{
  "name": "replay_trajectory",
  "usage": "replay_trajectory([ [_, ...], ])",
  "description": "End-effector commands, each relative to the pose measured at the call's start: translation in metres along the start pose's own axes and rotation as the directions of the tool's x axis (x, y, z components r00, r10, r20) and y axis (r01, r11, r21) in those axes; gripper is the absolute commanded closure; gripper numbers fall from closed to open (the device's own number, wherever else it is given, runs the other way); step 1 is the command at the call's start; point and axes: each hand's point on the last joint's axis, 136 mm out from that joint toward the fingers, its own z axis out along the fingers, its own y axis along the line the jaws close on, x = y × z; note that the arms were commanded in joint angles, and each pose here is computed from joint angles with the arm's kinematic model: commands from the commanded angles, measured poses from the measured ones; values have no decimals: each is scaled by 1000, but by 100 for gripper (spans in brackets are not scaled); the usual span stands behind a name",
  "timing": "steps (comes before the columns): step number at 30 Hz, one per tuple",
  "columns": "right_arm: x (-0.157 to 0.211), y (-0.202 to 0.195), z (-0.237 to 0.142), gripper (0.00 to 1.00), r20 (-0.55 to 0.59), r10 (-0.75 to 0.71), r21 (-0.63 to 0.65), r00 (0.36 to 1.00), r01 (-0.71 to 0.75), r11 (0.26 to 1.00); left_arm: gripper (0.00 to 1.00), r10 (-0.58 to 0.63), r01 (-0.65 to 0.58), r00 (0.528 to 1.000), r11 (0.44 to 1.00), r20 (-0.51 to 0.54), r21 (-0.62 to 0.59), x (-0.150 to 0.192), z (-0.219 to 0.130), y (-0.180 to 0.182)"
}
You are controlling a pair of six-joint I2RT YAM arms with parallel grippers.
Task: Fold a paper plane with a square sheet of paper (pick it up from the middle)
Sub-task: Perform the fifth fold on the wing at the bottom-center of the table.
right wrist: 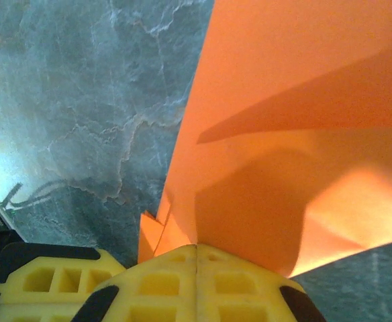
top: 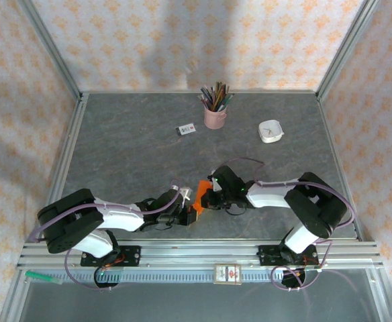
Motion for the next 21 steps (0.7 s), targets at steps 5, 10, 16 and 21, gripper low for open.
replay_trajectory([
  [5,-12,-26,-1,96,25,-8,61,1000,6,998,100,-42,0,986,968,-160,-250,54,-6,75],
  [10,-25,-35,-3,96,35,2,65,999,-4,998,100,-36,-8,985,967,-168,-256,56,-6,77],
  [16,-40,-41,-7,96,51,8,72,999,-12,997,100,-39,-7,985,963,-168,-269,57,-7,81],
  [21,-51,-50,-11,96,66,19,85,998,-25,996,100,-39,-9,985,962,-168,-274,58,-8,82],
])
